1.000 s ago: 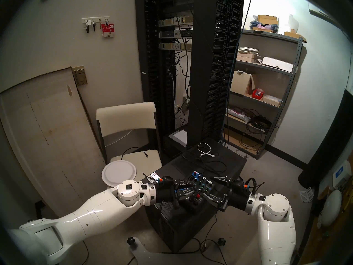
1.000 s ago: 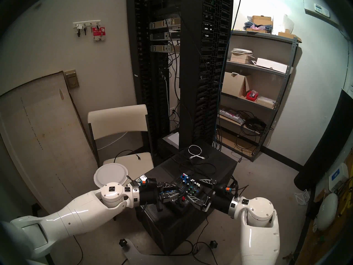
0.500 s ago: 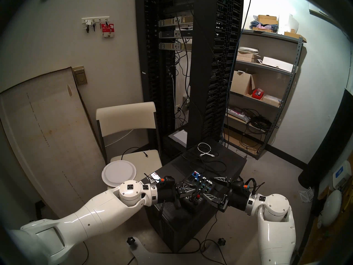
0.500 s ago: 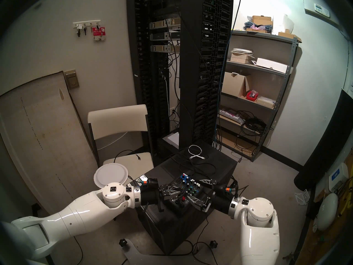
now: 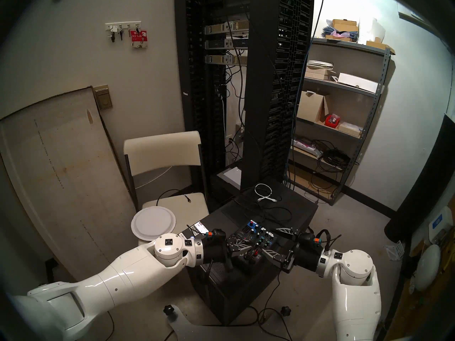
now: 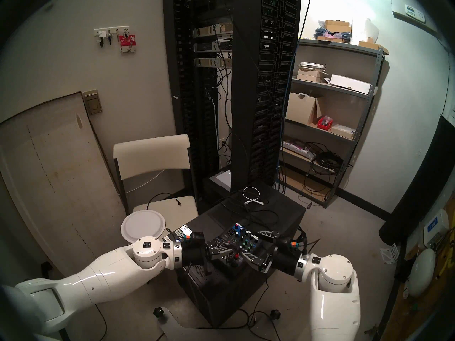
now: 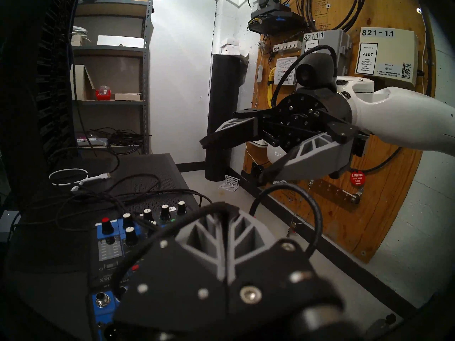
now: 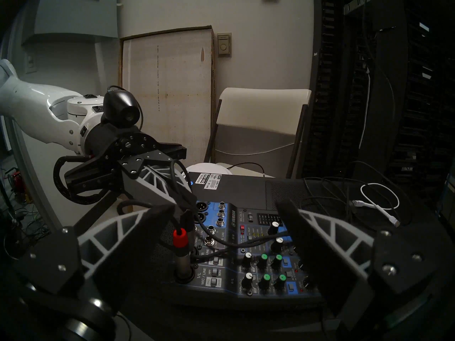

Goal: Insert aux cable

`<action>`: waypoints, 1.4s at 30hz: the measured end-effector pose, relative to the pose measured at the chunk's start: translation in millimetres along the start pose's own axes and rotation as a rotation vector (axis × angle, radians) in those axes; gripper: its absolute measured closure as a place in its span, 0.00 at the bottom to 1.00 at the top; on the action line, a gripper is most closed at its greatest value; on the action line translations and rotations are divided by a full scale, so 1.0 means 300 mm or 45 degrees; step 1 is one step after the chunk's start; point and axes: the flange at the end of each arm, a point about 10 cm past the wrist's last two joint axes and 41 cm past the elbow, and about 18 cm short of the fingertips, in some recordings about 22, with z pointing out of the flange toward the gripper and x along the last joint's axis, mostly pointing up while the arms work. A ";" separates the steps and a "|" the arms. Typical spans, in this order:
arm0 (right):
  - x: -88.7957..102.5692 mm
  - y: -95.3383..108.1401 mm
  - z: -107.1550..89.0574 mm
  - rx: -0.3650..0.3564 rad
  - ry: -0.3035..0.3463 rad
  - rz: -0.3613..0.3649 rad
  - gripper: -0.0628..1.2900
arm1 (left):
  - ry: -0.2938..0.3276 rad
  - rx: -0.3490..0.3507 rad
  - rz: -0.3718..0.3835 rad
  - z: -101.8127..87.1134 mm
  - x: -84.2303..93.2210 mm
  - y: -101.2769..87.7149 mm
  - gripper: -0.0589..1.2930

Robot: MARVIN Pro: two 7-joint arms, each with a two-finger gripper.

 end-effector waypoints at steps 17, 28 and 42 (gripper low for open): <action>0.001 -0.001 0.002 0.004 0.001 -0.001 0.09 | -0.006 -0.009 -0.006 0.004 -0.015 -0.002 0.97; 0.003 -0.001 0.004 0.007 0.002 -0.003 0.09 | 0.000 -0.006 -0.018 0.007 -0.029 -0.001 0.97; 0.002 -0.003 0.008 0.013 0.001 -0.003 0.09 | 0.004 0.017 -0.008 -0.001 -0.025 0.020 0.97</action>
